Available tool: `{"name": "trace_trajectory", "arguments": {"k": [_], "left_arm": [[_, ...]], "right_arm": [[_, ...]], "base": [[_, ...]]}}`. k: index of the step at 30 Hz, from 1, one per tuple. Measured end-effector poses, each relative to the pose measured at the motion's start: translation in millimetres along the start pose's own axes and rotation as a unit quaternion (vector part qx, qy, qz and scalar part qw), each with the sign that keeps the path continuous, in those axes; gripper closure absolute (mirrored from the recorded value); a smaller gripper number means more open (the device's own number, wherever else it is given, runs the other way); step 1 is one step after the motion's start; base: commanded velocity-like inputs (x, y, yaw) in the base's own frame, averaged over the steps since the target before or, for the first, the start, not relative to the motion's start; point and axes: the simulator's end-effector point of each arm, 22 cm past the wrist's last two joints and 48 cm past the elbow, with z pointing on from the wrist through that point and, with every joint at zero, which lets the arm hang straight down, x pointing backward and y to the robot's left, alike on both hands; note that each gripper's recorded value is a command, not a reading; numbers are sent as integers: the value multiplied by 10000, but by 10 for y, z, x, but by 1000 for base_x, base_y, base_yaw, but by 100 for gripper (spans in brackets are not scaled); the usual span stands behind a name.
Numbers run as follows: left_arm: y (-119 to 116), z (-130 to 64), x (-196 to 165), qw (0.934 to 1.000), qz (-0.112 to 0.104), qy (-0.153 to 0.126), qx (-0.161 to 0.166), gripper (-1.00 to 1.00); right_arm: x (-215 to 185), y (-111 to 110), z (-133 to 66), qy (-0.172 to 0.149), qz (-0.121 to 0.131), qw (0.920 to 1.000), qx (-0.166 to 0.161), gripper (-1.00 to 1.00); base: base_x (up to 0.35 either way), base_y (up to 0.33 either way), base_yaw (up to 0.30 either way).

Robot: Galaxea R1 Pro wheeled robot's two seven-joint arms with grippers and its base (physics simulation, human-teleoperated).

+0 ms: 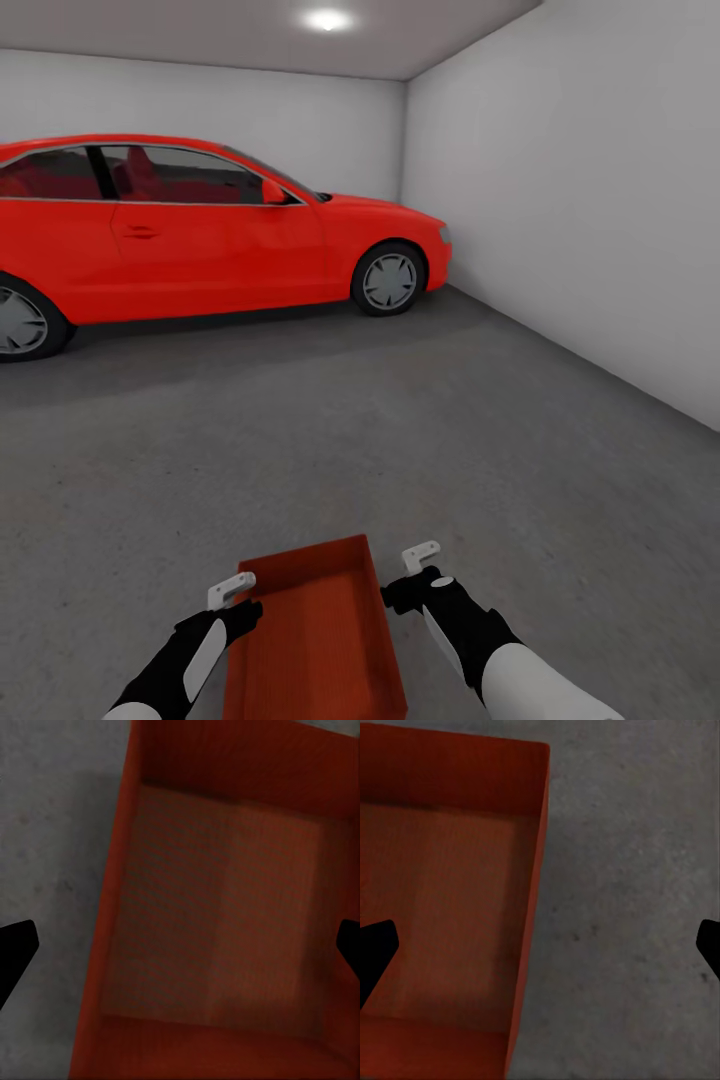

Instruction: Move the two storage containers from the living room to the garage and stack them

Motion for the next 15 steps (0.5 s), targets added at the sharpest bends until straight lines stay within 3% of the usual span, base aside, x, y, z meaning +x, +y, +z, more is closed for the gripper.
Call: {"name": "trace_trajectory", "arguments": {"k": [15], "left_arm": [[-52, -249, -170, 10000, -6, 1, -3, -100]], "right_arm": [[-206, -11, -224, 3, -2, 10000, -1, -100]], "base": [[0, 0, 0]]}}
